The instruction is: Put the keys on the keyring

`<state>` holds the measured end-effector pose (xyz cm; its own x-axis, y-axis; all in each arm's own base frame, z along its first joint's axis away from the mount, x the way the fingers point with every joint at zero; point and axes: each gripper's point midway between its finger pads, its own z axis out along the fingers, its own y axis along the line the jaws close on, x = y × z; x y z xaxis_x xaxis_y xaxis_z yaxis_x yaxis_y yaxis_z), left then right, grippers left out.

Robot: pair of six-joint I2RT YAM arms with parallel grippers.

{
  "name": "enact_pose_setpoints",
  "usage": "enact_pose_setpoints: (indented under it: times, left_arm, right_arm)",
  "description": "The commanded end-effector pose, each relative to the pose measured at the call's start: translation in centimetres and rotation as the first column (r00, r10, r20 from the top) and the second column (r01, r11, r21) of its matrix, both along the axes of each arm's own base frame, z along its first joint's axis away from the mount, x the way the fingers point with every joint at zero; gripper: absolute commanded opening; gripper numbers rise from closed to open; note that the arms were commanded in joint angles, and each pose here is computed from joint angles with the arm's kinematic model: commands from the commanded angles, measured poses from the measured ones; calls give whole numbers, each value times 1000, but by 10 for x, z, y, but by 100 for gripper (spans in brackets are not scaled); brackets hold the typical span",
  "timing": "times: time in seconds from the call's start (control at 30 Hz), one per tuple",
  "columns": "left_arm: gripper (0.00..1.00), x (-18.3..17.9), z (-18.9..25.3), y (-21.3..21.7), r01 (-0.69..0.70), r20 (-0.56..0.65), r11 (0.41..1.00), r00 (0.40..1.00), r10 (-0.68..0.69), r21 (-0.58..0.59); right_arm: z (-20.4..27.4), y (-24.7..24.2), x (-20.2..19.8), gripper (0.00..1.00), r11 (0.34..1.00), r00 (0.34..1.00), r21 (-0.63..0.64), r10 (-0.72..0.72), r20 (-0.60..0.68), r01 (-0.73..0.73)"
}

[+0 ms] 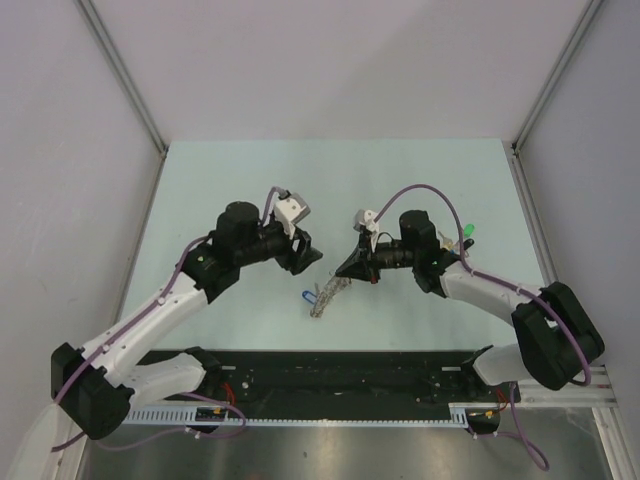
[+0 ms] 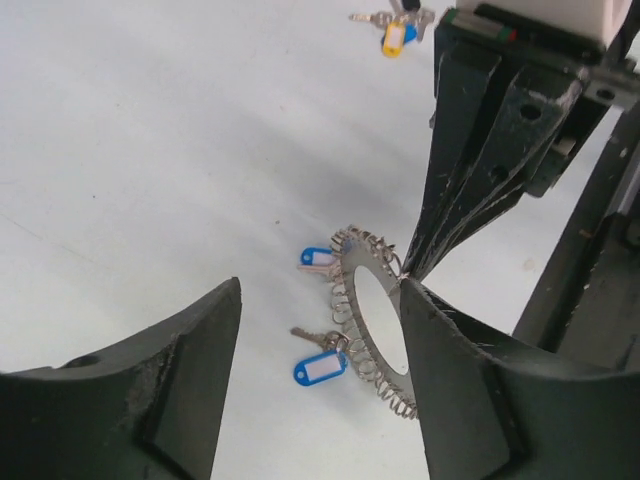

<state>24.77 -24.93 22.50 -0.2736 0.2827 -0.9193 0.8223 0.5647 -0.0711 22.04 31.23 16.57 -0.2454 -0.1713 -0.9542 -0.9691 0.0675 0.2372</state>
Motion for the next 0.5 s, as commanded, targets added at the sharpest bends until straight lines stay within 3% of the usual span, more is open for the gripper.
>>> enact_pose_setpoints:
  times: [0.0,0.2,0.43,0.47]
  left_arm:
    - [73,-4,26,1,46,36,993,998,-42,-104]
    - [80,-9,47,1,131,62,980,991,-123,-150]
    - [80,-25,71,-9,297,160,945,948,-275,-139]
    - [86,-26,72,-10,319,166,938,940,-296,-134]
  right_arm:
    - [32,2,12,0,999,979,-9,-47,197,49]
    - [85,-2,17,0,991,938,87,-127,324,104]
    - [127,-8,4,0,987,924,150,-113,364,62]
    - [130,-9,3,0,987,923,153,-111,367,58]
